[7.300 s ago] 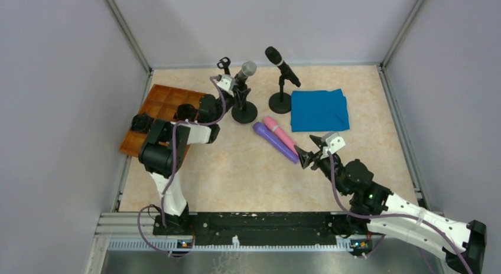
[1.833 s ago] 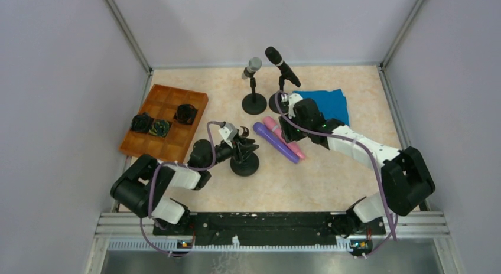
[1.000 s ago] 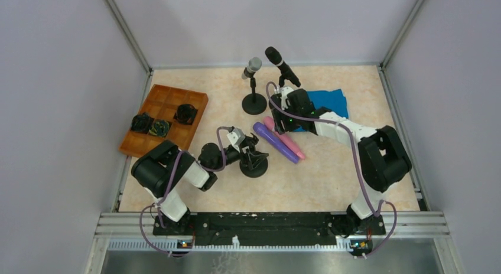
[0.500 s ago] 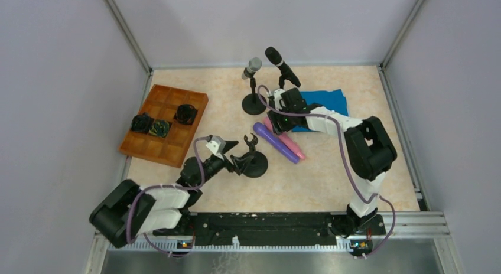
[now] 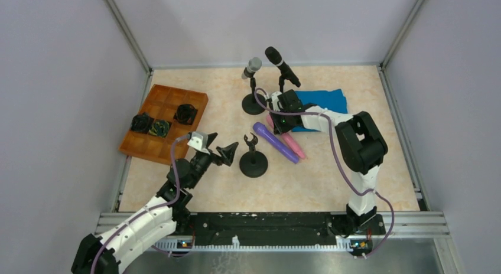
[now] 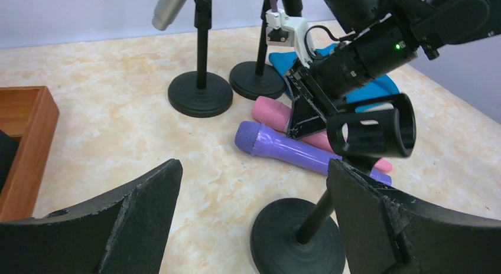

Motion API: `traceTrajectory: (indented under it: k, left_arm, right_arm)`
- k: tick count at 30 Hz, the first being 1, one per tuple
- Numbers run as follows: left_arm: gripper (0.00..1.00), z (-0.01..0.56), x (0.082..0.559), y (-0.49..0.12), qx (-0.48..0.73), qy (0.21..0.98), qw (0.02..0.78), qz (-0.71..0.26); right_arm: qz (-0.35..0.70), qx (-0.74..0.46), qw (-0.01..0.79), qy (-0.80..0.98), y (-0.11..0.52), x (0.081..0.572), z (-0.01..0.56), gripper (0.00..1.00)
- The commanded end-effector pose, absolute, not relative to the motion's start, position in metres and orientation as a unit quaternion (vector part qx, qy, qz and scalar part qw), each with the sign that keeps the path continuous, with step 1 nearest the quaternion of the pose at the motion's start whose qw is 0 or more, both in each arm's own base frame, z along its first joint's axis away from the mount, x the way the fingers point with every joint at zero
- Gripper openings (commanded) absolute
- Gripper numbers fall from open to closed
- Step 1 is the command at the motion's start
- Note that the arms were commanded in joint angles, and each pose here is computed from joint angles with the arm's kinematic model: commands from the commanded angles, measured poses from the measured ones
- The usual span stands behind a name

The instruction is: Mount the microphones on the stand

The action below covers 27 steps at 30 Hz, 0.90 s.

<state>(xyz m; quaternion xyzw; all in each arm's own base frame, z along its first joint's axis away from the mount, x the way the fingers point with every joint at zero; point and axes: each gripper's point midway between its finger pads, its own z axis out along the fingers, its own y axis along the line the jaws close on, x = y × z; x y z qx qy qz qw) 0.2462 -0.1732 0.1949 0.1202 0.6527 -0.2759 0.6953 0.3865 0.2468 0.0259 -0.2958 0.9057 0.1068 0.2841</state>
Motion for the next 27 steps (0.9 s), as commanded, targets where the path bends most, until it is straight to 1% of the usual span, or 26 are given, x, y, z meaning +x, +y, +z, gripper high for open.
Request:
traceTrajectory:
  k: [1, 3, 6, 11, 14, 16, 19, 24, 27]
  left_arm:
    - [0.98, 0.221, 0.254, -0.167, 0.102, 0.664, 0.696, -0.253]
    - [0.98, 0.243, 0.257, -0.164, 0.095, 0.658, 0.705, -0.246]
    - [0.98, 0.270, 0.259, -0.159, 0.090, 0.648, 0.719, -0.235]
    - [0.99, 0.330, 0.260, -0.156, 0.096, 0.603, 0.758, -0.228]
    - [0.99, 0.358, 0.264, -0.160, 0.102, 0.602, 0.759, -0.226]
    - [0.99, 0.374, 0.269, -0.161, 0.091, 0.602, 0.760, -0.228]
    - [0.99, 0.396, 0.267, -0.178, 0.143, 0.586, 0.761, -0.239]
    - [0.99, 0.407, 0.254, -0.214, 0.219, 0.558, 0.742, -0.301]
    - [0.99, 0.407, 0.243, -0.243, 0.281, 0.540, 0.713, -0.348]
  right_arm:
    - [0.120, -0.283, 0.308, 0.900, 0.249, 0.392, 0.035, 0.09]
    - [0.135, -0.274, 0.349, 0.886, 0.253, 0.396, 0.062, 0.05]
    - [0.145, -0.263, 0.421, 0.856, 0.252, 0.400, 0.120, 0.01]
    - [0.125, -0.216, 0.551, 0.796, 0.225, 0.395, 0.218, 0.00]
    - [0.150, -0.171, 0.621, 0.750, 0.211, 0.377, 0.271, 0.00]
    - [0.196, -0.130, 0.649, 0.723, 0.205, 0.364, 0.296, 0.00]
    - [0.260, -0.087, 0.685, 0.675, 0.195, 0.344, 0.334, 0.00]
    - [0.361, -0.078, 0.720, 0.587, 0.201, 0.308, 0.397, 0.00]
    - [0.421, -0.079, 0.738, 0.522, 0.203, 0.284, 0.431, 0.00]
